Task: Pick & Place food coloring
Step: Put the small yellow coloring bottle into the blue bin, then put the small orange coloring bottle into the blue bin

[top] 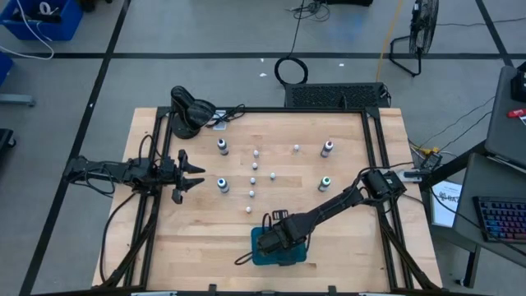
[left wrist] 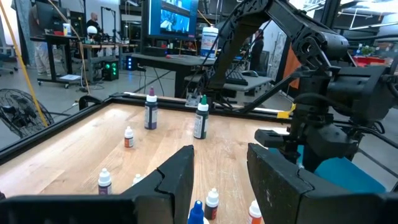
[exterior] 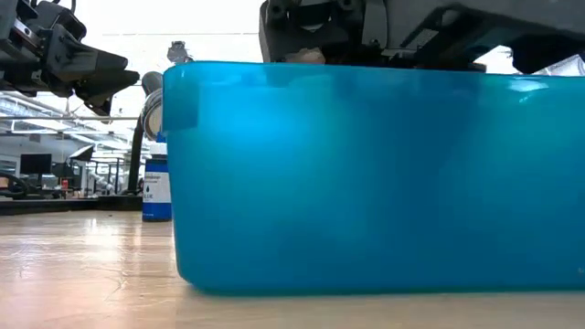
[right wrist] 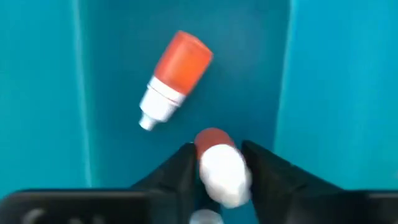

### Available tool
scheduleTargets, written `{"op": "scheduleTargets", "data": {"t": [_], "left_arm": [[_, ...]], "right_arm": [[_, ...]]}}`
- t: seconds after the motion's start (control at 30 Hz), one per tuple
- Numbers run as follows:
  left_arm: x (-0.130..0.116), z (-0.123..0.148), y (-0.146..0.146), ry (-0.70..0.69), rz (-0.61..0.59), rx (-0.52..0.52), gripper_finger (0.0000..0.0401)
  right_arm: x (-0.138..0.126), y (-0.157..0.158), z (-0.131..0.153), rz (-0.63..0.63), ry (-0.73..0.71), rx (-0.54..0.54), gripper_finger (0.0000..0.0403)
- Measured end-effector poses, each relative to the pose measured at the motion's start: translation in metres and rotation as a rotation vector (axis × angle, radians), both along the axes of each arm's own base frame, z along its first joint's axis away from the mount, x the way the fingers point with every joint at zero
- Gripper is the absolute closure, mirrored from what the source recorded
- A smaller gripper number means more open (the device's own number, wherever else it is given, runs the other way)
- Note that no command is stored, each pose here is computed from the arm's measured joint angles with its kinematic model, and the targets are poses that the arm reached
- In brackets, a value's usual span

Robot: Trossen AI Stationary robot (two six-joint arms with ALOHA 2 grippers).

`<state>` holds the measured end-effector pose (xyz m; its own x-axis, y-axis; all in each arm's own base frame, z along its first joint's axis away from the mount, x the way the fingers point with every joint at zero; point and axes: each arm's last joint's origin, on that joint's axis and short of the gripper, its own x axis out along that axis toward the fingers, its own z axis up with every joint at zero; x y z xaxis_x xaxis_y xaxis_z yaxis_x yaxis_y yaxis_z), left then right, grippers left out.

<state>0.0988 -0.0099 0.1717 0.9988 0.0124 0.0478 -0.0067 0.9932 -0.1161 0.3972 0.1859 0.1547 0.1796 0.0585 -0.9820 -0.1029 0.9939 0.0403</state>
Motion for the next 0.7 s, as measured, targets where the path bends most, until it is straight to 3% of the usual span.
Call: {"op": "scheduleTargets", "data": {"t": [0.1,0.23,0.43,0.7], "left_arm": [[0.0,0.0,0.0,0.0,0.0,0.0,0.0249],[0.0,0.0,0.0,0.0,0.0,0.0,0.0249],[0.0,0.0,0.0,0.0,0.0,0.0,0.0249],[0.0,0.0,0.0,0.0,0.0,0.0,0.0249]], "right_arm": [[0.001,0.0,0.0,-0.018,-0.006,0.007,0.0227],[0.001,0.0,0.002,-0.021,-0.012,0.011,0.0207],[0.0,0.0,0.013,-0.029,-0.037,0.027,0.021],[-0.005,-0.006,0.054,-0.051,-0.132,0.07,0.0222]]}}
